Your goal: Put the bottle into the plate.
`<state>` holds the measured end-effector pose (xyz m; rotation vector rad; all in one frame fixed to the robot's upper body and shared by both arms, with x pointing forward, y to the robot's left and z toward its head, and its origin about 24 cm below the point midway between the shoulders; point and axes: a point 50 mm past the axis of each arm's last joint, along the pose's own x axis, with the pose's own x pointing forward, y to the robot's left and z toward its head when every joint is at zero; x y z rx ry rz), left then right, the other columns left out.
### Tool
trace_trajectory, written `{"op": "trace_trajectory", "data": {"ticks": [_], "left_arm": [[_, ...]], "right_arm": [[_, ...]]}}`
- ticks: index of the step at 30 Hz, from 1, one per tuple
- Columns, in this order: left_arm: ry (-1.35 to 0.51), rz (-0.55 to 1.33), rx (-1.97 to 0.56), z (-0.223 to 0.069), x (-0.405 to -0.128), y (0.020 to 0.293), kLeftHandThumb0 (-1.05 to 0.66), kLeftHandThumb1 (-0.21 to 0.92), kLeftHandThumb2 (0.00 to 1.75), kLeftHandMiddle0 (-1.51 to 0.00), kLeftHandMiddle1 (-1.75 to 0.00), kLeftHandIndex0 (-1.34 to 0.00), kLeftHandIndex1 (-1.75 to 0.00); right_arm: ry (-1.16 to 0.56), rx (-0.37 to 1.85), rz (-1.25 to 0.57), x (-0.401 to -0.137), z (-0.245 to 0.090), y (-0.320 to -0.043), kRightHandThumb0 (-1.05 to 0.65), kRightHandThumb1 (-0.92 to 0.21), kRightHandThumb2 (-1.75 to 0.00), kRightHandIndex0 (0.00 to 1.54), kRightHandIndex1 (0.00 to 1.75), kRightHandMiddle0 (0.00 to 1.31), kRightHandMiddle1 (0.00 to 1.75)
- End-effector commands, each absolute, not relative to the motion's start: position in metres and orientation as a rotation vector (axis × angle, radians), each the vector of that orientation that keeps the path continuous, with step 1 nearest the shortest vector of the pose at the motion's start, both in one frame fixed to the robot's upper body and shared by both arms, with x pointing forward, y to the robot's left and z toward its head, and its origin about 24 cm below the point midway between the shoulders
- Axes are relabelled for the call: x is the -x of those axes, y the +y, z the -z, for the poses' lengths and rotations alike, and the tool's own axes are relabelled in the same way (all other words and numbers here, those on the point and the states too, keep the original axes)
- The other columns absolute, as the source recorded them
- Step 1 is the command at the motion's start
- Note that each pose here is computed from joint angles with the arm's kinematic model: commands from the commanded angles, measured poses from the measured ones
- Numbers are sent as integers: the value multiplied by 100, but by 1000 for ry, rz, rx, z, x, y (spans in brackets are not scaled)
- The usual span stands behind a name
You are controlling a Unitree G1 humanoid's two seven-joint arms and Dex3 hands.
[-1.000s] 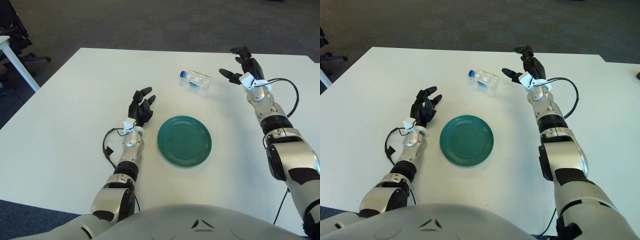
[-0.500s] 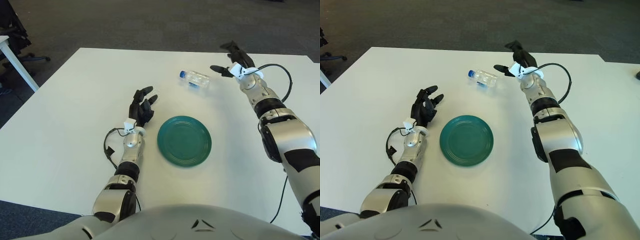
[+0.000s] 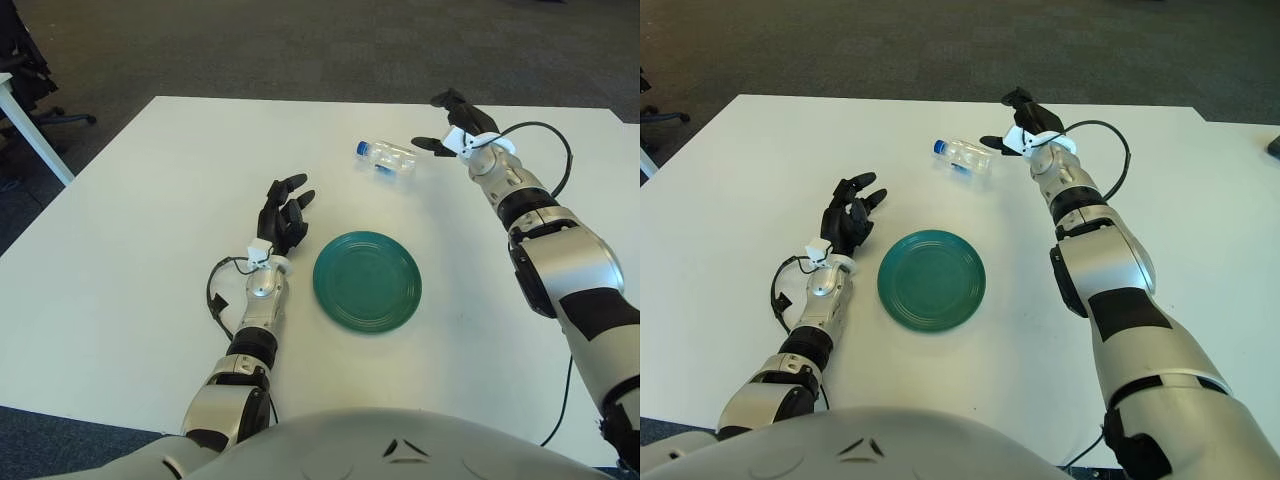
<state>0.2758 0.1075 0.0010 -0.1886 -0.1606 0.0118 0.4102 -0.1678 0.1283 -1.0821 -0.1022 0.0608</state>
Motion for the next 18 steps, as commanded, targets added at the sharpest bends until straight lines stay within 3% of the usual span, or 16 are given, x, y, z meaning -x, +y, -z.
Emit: {"op": "trace_trajectory", "data": {"ticks": [1,18], "left_arm": [[-15,-49,282,30,-245,88,-65,92,71,-65,-45,-46,-96],[-49,-51,315,27,-240,83,-65,92,70,-68,-47,-49,-94]], "right_arm": [[-115,1121,-78,-412,-133,-161,-82,-92,-35,43,0,0,76],[-16,1198,-201,-406,-103,-143,-88,-92,-44,38,0,0,74]]}}
